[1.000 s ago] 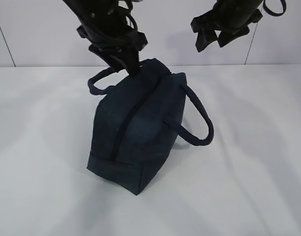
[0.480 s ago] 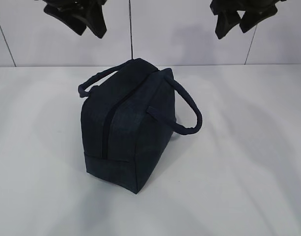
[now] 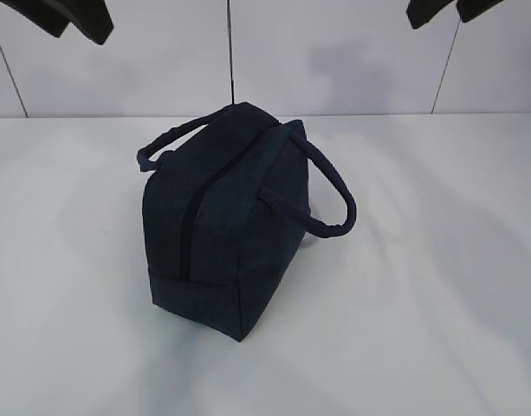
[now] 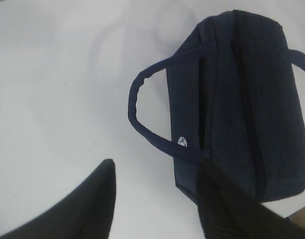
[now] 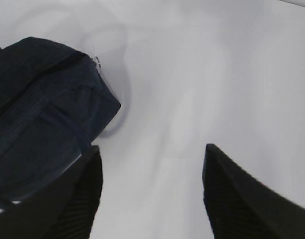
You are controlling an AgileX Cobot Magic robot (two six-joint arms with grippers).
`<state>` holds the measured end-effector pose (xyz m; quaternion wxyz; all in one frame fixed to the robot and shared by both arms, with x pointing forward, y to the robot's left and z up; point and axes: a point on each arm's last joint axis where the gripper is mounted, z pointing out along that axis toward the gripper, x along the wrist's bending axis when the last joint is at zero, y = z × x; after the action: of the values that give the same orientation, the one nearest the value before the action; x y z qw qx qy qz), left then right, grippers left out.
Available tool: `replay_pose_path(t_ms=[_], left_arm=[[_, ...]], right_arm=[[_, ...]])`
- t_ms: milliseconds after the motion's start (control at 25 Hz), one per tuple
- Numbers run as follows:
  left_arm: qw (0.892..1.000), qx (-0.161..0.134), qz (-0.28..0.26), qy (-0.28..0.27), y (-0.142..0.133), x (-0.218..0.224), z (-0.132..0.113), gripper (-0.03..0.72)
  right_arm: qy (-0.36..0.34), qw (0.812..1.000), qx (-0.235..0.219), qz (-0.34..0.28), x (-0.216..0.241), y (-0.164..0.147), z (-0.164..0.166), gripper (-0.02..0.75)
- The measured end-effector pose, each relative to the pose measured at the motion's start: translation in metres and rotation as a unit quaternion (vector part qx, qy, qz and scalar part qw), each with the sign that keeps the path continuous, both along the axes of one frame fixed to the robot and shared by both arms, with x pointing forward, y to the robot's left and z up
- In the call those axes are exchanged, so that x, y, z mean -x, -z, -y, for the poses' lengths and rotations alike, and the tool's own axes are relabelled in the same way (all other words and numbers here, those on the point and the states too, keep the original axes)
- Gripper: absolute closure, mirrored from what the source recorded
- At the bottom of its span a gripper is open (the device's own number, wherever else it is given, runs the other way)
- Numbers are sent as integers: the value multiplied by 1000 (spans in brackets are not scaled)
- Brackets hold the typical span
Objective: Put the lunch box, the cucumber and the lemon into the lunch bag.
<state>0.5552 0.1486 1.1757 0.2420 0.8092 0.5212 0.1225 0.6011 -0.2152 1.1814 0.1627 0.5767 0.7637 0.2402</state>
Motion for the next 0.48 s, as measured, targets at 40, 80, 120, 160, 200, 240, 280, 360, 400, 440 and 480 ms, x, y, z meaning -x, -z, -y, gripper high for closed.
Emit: replay_pose_path(t_ms=[40, 80, 120, 160, 200, 240, 280, 360, 400, 440, 480], left_arm=[[1000, 4, 4, -1, -5, 8, -4, 325], [1000, 6, 5, -1, -8, 15, -7, 325], [1000, 8, 10, -2, -12, 24, -11, 325], [1000, 13, 17, -2, -18, 33, -15, 325], [1000, 16, 23, -2, -23, 42, -19, 325], [1000, 17, 26, -2, -25, 49, -23, 325], [999, 19, 31, -2, -29, 58, -27, 325], [999, 24, 41, -2, -35, 76, -35, 325], [999, 25, 42, -2, -35, 83, -38, 325], [999, 27, 46, -2, -37, 91, -42, 326], [998, 28, 48, -2, -37, 100, -46, 330]], right_arm=[[0, 1000, 0, 1, 9, -3, 2, 262], [0, 1000, 0, 2, 19, -6, 4, 262], [0, 1000, -2, 3, 28, -9, 6, 262], [-1, 1000, -1, 6, 39, -13, 8, 262], [-5, 1000, 0, 10, 50, -17, 11, 262], [-11, 1000, 4, 14, 60, -20, 13, 262], [-15, 1000, 6, 19, 72, -23, 15, 263], [-20, 999, 6, 28, 94, -28, 20, 262], [-22, 999, 7, 31, 104, -29, 22, 262], [-22, 999, 7, 34, 115, -30, 24, 262], [-23, 999, 7, 37, 126, -30, 26, 262]])
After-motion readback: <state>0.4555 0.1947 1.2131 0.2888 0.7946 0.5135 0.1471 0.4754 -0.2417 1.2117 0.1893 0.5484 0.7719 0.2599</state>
